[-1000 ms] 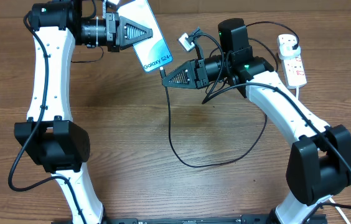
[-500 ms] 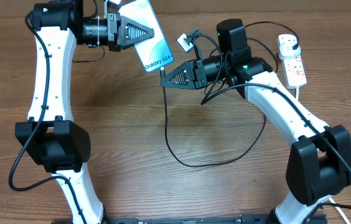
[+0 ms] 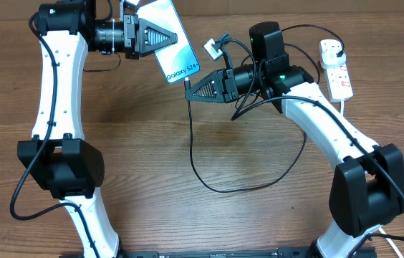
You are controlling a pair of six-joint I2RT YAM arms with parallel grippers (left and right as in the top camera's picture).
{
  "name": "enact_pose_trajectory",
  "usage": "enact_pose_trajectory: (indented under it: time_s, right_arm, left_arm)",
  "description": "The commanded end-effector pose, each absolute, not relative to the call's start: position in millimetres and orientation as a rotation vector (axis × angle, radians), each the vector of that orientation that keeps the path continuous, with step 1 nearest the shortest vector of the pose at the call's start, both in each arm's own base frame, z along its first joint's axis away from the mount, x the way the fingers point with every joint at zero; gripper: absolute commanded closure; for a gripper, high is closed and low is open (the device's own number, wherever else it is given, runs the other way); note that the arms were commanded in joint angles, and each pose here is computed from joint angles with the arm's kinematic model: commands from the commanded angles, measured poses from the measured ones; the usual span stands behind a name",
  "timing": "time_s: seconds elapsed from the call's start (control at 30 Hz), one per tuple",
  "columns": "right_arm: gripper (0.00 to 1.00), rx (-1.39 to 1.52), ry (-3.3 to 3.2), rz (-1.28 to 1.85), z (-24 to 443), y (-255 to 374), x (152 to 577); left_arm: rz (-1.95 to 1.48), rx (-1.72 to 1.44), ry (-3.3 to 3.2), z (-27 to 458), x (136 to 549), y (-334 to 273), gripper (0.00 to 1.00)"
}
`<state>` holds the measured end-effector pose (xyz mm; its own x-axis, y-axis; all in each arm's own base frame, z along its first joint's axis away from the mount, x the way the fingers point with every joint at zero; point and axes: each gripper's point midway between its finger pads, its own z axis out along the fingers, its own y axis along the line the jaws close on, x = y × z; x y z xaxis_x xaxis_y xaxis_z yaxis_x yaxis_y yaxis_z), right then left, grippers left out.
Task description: Plug charger to phone and switch on socket
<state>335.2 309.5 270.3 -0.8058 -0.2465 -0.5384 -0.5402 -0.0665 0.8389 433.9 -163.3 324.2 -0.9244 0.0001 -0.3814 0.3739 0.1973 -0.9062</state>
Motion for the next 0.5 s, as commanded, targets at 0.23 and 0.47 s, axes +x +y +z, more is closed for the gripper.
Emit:
enact_pose_trajectory:
  time_s: [0.23, 0.47]
  right_arm:
    - [0.96, -0.834, 1.980, 1.936, 280.7, 302.5, 339.3]
    - [0.96, -0.844, 1.975, 1.964, 282.3, 301.8, 335.6]
  left_arm:
    - [-1.819, 0.431, 2.106, 345.2, 421.8, -172.3, 0.96]
    - [-1.802, 0.429, 2.120, 342.8, 422.7, -171.9, 0.96]
